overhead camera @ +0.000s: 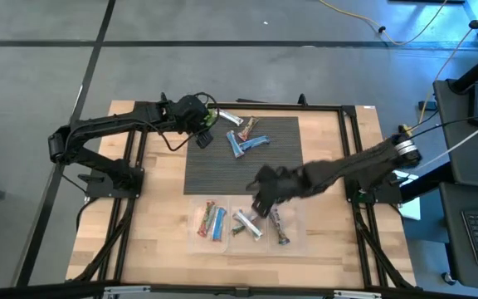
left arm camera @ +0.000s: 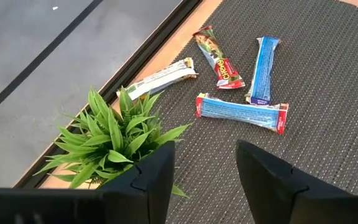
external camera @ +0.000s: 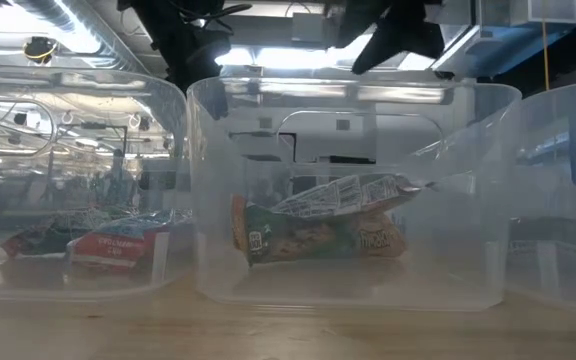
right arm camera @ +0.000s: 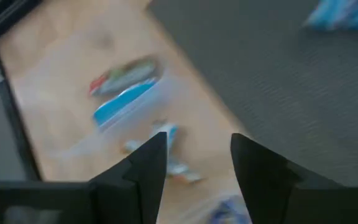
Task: Pick and place Granola Bars by type
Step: Put the red granola bar into the left transparent bin
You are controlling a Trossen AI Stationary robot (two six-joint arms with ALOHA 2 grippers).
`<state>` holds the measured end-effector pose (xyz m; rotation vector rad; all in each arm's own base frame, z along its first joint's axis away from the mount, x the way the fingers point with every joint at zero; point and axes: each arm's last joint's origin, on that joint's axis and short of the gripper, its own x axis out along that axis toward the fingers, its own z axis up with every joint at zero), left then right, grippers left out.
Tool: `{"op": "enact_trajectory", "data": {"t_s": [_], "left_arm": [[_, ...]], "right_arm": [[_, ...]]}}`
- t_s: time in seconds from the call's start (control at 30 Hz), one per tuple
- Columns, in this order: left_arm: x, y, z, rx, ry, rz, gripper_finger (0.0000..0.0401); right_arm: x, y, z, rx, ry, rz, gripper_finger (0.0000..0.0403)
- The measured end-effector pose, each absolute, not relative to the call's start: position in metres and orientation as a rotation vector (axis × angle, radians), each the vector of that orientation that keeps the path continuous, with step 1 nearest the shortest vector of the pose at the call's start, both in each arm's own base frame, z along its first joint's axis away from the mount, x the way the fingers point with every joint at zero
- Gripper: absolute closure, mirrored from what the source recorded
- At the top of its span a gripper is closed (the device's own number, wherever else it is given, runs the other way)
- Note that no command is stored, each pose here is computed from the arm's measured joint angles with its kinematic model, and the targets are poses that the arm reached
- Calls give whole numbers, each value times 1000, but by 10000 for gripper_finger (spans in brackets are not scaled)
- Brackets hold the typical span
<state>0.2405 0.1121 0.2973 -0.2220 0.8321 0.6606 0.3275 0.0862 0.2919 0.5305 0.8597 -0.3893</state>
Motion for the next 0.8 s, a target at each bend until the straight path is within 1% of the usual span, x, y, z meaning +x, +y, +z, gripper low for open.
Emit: {"op": "enact_trajectory", "data": {"t_s": [0.1, 0.2, 0.37, 0.47, 0.7, 0.8], "left_arm": [[241, 112, 297, -183, 845, 632, 238], [243, 111, 298, -101, 852, 531, 240], [254, 114, 293, 25, 827, 209, 236], [266, 122, 281, 64, 808, 74, 235], [294, 150, 231, 137, 899, 8, 234], [305, 156, 217, 203, 939, -55, 234]], "right_arm": [[311, 63, 311, 475, 847, -440, 223], [297, 44, 325, 438, 840, -458, 221], [285, 21, 343, 456, 776, -491, 221], [281, 11, 347, 458, 753, -515, 221], [282, -1, 347, 465, 750, -553, 221], [282, -5, 346, 468, 753, -567, 221]]}}
